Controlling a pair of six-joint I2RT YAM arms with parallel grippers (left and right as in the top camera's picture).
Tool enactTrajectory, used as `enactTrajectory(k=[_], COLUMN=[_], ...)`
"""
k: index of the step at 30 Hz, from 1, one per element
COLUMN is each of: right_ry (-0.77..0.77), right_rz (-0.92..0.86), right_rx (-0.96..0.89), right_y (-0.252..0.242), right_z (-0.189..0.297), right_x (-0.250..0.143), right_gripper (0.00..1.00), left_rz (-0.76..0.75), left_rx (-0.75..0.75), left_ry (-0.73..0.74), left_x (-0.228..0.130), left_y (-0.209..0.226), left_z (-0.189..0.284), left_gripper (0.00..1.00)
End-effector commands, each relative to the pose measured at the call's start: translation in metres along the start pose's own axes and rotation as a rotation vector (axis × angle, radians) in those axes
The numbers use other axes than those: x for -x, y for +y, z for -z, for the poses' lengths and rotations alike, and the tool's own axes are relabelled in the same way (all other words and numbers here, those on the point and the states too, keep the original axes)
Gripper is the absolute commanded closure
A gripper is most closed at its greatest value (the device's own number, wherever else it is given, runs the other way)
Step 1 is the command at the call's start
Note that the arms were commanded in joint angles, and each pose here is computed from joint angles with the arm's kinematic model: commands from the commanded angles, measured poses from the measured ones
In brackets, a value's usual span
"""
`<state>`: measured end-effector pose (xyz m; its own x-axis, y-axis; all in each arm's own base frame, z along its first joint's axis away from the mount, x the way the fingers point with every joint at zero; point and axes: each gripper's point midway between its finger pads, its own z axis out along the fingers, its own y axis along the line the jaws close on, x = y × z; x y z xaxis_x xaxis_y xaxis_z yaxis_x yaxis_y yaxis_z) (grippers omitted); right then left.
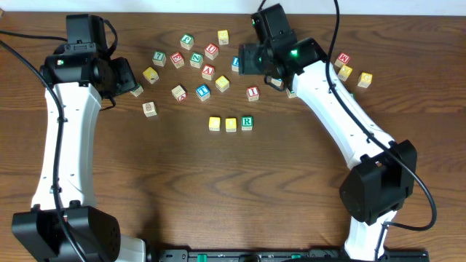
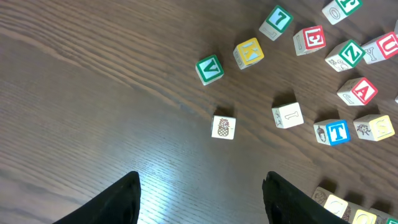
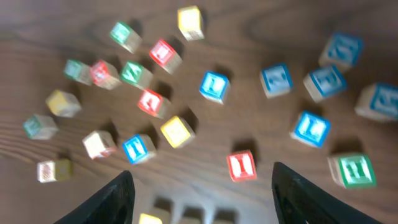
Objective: Spell out CORL
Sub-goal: 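Raise the right gripper and move it over the blue L block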
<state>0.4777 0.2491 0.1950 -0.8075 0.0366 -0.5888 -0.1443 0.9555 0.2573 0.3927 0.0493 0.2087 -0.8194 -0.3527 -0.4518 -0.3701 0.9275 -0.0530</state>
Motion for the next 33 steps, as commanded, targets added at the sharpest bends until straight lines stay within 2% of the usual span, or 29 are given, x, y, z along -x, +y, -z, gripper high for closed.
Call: enactTrajectory(k=[1,15,24,33], right_ry=[-0.033,-0.056,-0.031,-0.016], right_rz=[0.026,0.013,-0.014,-0.179], right_rx=[0.027,-0.073,-0.102,-0.304], right_y=[0.008,-0.024,-0.033,-0.09], right_z=[0.003,-0.024,-0.064,-0.068], right_x=[0.01,0.017,0.004,-0.005], right_gripper=[0.34,0.36,0.39,0.45], left_rz=[0.013,0.013,0.013,0.013], left_rx=[0.013,0.013,0.013,0.013], left_ry=[0.003,0.003,0.003,0.003], left_x=[0.0,0.0,0.0,0.0], left_y=[0.002,0.002,0.002,0.002], left_z=[-0.002,-0.002,-0.002,-0.002], left_gripper=[0.38,0.38,0.38,0.38])
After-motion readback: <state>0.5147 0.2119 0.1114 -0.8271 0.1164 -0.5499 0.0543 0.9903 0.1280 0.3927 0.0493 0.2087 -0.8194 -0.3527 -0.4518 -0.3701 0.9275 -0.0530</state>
